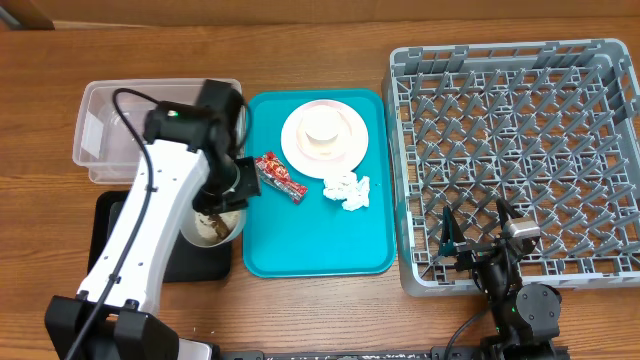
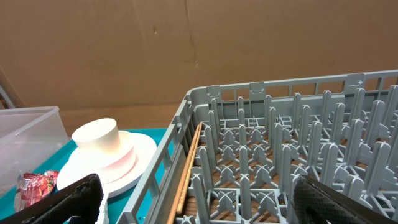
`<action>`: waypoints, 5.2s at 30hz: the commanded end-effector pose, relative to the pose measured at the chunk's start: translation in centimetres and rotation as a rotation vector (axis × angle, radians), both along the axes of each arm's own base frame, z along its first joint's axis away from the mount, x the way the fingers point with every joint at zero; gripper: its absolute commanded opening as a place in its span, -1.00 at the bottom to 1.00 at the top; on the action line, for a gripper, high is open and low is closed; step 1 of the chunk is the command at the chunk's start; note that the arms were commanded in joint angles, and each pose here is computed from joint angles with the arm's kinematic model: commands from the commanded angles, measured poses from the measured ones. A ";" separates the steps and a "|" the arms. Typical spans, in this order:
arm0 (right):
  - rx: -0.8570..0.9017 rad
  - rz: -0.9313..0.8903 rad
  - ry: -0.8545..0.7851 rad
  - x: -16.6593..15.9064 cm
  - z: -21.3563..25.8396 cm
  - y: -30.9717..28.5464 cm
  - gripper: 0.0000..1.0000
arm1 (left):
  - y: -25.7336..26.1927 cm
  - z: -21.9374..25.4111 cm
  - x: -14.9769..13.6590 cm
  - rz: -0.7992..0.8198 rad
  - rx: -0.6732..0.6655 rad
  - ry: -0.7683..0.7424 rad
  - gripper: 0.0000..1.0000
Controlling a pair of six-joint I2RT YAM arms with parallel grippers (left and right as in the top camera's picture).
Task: Sort waste into correct bins and load items into the dishwasher
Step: 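Lift the bowl and carry it over the black tray, then tilt the bowl with the left gripper to dump rice onto black tray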
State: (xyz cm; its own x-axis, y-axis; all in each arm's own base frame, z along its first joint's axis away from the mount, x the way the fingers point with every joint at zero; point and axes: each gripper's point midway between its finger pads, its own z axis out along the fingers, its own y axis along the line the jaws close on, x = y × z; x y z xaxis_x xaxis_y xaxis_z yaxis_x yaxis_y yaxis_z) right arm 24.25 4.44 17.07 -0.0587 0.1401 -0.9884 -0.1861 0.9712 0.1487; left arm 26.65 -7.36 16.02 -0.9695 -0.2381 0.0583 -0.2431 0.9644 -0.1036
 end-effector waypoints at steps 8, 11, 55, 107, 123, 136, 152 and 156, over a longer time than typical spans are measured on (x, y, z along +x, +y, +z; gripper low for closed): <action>0.003 0.001 -0.009 0.0 -0.1 0.1 1.00 | 3.6 -0.7 0.9 0.093 -0.199 -0.041 -0.92; 0.003 0.001 -0.009 0.0 -0.1 0.1 1.00 | 4.7 -0.8 1.4 0.119 -0.293 -0.076 -0.91; 0.003 0.001 -0.009 0.0 -0.1 0.1 1.00 | 17.1 1.0 2.0 0.488 -0.771 -0.587 -0.91; 0.003 0.001 -0.009 0.0 -0.1 0.1 1.00 | 13.4 3.9 1.4 0.426 -1.041 -0.716 -0.92; 0.003 0.001 -0.009 0.0 -0.1 0.1 1.00 | 13.5 3.9 1.5 0.440 -1.058 -0.714 -0.92; 0.003 0.001 -0.009 0.0 -0.1 0.1 1.00 | 12.7 3.9 1.3 0.377 -1.043 -0.726 -0.92; 0.003 0.001 -0.009 0.0 -0.1 0.1 1.00 | 12.2 4.0 1.6 0.341 -1.049 -0.740 -0.92; 0.003 0.001 -0.009 0.0 -0.1 0.1 1.00 | 12.1 3.7 1.5 0.365 -1.051 -0.702 -0.92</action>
